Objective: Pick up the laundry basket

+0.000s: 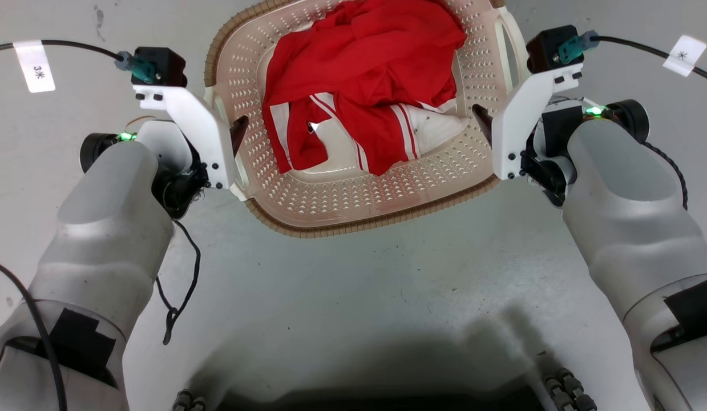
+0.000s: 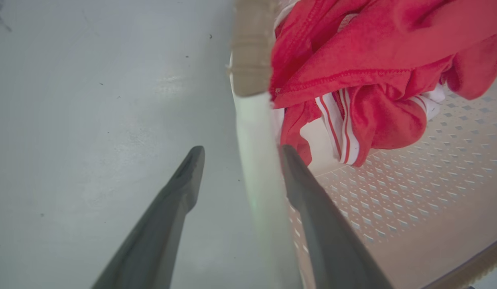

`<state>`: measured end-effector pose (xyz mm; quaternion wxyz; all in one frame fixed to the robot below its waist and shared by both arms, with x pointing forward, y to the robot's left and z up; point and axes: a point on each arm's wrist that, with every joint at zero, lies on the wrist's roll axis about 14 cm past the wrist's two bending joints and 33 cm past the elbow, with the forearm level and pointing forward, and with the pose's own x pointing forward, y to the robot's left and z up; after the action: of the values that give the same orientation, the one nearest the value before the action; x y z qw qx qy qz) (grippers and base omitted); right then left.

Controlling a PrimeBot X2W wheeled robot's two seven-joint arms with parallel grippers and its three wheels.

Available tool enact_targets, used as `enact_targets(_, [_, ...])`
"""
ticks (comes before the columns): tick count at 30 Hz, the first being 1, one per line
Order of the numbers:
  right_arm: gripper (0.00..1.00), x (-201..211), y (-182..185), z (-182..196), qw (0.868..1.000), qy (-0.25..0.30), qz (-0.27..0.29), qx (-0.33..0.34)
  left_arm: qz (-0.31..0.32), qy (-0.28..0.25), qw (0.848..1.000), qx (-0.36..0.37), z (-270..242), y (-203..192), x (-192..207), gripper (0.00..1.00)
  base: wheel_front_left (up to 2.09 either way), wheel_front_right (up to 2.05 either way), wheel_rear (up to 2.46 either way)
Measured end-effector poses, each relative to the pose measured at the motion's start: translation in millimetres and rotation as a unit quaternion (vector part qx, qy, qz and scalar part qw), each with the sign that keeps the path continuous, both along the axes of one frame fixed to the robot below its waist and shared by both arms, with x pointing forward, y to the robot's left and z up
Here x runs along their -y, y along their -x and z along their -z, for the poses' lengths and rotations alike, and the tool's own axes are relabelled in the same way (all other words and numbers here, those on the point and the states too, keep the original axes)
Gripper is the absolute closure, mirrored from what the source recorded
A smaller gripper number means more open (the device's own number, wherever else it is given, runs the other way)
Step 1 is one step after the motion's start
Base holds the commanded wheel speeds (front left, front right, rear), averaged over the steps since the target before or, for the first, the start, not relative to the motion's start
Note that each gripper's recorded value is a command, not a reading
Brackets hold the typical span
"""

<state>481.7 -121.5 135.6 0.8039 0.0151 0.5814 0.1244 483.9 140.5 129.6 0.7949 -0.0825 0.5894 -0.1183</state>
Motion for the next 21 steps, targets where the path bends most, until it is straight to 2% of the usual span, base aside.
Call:
enact_targets(1, [0.63, -1, -1, 0, 1.000, -0.002, 0.001, -0.001, 0.001, 0.001, 1.000, 0.001, 0, -1, 1, 0.86, 0.00, 0.00, 0.00])
enact_targets(2, [1.00, -2, 0, 1, 1.000, -0.004, 0.003, -0.004, 0.001, 0.003, 1.000, 0.004, 0, -2, 2, 1.00, 0.00, 0.00, 0.00])
enact_targets(15, [1.00, -4, 7, -6, 1.000, -0.007, 0.004, -0.023, 0.004, 0.008, 1.000, -0.009, -9, 3, 7, 1.00, 0.00, 0.00, 0.00])
enact_targets(21, [1.00, -7, 34, -19, 0.996, -0.013, 0.007, -0.087, 0.010, 0.010, 0.999, -0.051, -26, 18, 10, 1.00, 0.00, 0.00, 0.00])
